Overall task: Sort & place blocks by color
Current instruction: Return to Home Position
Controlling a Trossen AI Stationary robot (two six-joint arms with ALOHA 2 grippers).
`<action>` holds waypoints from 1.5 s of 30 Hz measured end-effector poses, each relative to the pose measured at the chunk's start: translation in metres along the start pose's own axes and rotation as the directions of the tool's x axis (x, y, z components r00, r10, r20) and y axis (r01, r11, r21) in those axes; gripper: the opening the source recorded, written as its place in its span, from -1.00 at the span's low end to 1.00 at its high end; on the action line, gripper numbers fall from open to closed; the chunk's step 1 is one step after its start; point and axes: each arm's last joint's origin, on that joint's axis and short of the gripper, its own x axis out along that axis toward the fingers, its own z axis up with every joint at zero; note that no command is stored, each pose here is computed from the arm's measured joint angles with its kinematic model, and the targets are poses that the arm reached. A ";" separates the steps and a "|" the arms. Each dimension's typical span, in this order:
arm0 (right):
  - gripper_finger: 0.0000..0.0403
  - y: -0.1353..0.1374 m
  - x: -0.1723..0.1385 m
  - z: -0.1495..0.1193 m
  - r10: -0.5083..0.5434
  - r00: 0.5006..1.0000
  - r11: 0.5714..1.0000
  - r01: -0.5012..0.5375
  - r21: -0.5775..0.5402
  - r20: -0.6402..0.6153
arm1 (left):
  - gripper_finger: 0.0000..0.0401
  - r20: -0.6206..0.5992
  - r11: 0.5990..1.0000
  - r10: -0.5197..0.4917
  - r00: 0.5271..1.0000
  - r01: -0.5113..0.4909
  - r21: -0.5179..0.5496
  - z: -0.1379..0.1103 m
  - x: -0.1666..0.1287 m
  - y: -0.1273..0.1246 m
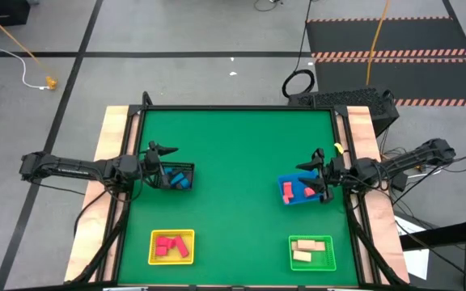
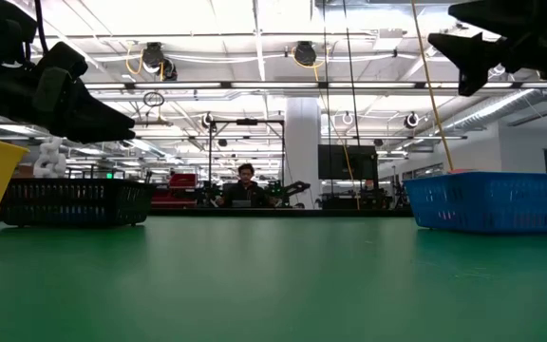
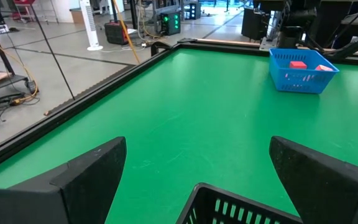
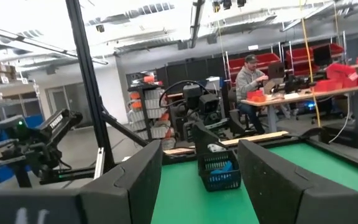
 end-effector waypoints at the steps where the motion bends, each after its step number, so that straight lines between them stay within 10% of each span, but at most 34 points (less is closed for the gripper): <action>1: 0.01 0.000 -0.001 0.000 0.000 1.000 1.000 0.000 -0.010 0.002 | 0.98 0.000 1.000 0.000 1.000 0.000 0.000 0.000 0.000 0.000; 45: 0.01 0.000 -0.004 0.006 0.002 0.999 0.995 0.003 -0.103 0.047 | 0.98 0.000 1.000 0.000 1.000 0.000 0.000 0.000 0.000 0.000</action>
